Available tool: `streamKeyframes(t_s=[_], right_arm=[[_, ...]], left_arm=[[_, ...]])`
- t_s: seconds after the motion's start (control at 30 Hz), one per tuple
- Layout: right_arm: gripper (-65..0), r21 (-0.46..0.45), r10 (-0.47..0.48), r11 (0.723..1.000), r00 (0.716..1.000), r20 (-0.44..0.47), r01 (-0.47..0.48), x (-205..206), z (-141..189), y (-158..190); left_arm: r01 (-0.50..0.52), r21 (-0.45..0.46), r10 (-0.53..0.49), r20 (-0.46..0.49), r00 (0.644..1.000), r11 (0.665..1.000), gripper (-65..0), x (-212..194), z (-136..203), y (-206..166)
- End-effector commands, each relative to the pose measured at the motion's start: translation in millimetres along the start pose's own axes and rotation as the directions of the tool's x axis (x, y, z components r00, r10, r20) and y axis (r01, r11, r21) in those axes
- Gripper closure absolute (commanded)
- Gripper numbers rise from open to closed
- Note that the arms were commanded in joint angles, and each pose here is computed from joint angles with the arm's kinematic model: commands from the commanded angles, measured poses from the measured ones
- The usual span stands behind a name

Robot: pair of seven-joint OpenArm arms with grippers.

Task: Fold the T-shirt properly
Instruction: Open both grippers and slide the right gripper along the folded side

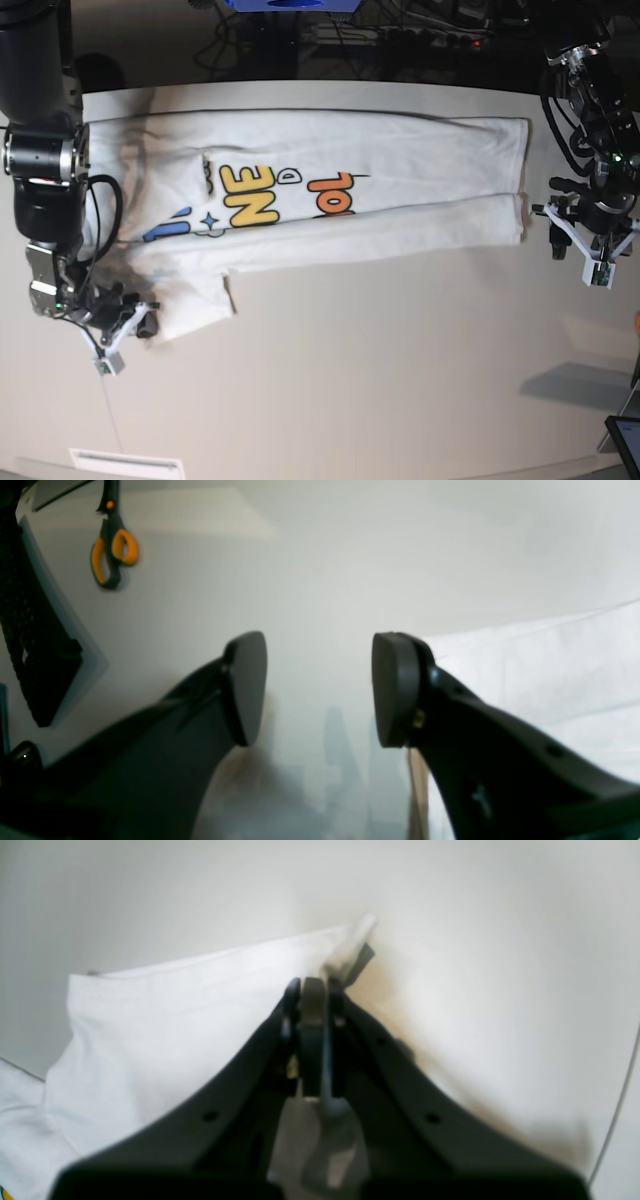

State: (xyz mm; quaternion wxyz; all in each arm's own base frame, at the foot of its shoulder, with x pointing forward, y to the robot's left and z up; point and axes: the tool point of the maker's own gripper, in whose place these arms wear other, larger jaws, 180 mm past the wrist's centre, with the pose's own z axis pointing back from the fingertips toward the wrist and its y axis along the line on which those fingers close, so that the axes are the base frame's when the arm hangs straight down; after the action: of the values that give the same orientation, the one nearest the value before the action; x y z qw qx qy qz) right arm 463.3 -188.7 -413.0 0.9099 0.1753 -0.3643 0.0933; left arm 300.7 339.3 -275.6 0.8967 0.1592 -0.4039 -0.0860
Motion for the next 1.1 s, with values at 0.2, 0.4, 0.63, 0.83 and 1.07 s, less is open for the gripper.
streamKeyframes(t_s=[0.2,0.4,0.63,0.83,1.07], right_arm=[[-0.1,-0.002,0.044,0.999,0.999,-0.018,-0.044,16.9,9.9,-2.0],[-0.1,-0.017,0.171,0.985,0.985,-0.021,-0.171,20.3,24.3,10.0],[-0.1,-0.07,0.269,0.96,0.963,-0.012,-0.27,23.5,55.9,18.7],[-0.1,-0.104,0.329,0.937,0.943,-0.049,-0.332,11.7,77.7,25.5],[-0.1,-0.147,0.335,0.928,0.939,-0.082,-0.343,-8.0,102.6,28.4]], left_arm=[[0.016,0.023,-0.017,0.045,0.999,1.0,-33.4,15.0,3.5,9.1],[0.015,0.023,-0.016,0.048,0.999,1.0,-33.4,16.3,3.1,9.1],[0.014,0.023,-0.015,0.046,0.999,1.0,-33.4,15.9,2.8,9.1],[0.014,0.023,-0.015,0.046,0.999,1.0,-33.4,15.9,2.8,9.1],[0.014,0.023,-0.015,0.046,0.999,1.0,-33.4,15.9,2.8,9.1]])
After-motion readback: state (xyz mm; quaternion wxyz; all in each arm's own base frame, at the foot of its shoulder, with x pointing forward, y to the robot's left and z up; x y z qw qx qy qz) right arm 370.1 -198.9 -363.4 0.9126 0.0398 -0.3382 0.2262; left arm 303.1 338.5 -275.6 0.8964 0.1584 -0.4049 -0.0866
